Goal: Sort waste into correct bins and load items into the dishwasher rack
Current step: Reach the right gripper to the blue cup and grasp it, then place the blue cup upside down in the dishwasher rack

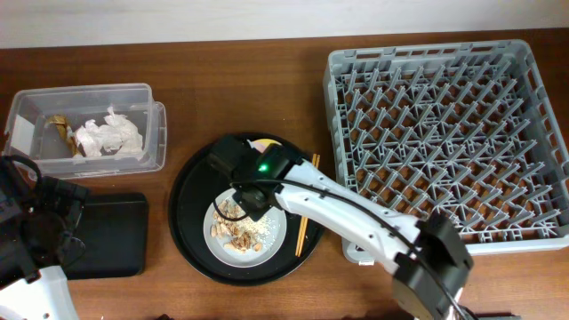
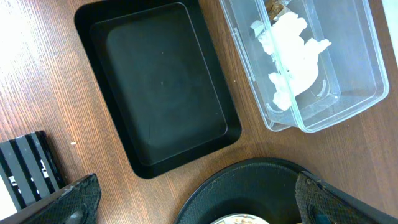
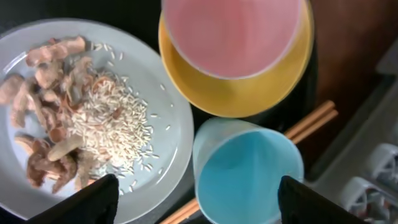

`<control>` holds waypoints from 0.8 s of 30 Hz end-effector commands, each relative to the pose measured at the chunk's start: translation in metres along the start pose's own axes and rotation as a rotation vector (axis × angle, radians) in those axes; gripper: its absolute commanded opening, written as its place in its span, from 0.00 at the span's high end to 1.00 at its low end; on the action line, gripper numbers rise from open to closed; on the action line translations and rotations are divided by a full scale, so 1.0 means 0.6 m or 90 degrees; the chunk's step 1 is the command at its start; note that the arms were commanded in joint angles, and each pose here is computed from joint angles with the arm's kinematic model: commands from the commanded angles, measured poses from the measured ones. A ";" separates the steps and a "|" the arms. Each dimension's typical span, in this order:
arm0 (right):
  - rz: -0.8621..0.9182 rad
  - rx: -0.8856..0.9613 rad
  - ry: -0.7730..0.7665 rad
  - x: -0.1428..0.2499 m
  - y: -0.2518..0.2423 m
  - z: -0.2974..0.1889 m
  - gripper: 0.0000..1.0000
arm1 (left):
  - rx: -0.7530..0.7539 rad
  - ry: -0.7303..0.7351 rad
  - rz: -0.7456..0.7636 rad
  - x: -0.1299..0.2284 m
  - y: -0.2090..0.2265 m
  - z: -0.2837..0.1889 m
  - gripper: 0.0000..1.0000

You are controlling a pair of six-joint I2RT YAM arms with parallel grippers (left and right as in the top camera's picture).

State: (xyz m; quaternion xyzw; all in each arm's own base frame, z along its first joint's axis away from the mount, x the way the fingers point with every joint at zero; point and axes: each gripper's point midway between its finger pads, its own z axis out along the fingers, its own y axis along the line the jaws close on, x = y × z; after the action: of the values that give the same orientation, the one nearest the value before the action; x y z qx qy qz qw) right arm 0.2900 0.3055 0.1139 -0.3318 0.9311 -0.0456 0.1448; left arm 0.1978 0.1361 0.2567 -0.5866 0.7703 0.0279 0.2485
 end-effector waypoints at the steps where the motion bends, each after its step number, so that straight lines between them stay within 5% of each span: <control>1: -0.002 -0.004 0.032 0.007 0.005 0.031 0.30 | -0.003 -0.011 -0.008 -0.005 0.003 -0.003 0.01; 4: 0.010 -0.031 0.049 0.011 0.008 0.042 0.41 | -0.003 -0.011 -0.008 -0.005 0.003 -0.003 0.01; 11: 0.052 -0.034 0.097 0.051 -0.004 0.077 0.47 | -0.003 -0.011 -0.008 -0.005 0.003 -0.003 0.01; 20: 0.058 -0.066 0.073 0.030 0.002 0.029 0.96 | -0.003 -0.011 -0.008 -0.005 0.003 -0.003 0.01; 24: 0.063 -0.069 0.050 0.001 -0.008 -0.026 0.96 | -0.003 -0.011 -0.008 -0.005 0.003 -0.003 0.01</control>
State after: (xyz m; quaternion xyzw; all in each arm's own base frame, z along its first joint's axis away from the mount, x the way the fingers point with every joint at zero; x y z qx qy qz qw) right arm 0.2762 0.2889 0.0908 -0.2994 0.9523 -0.0282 0.0522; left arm 0.1979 0.1360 0.2567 -0.5866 0.7703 0.0277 0.2487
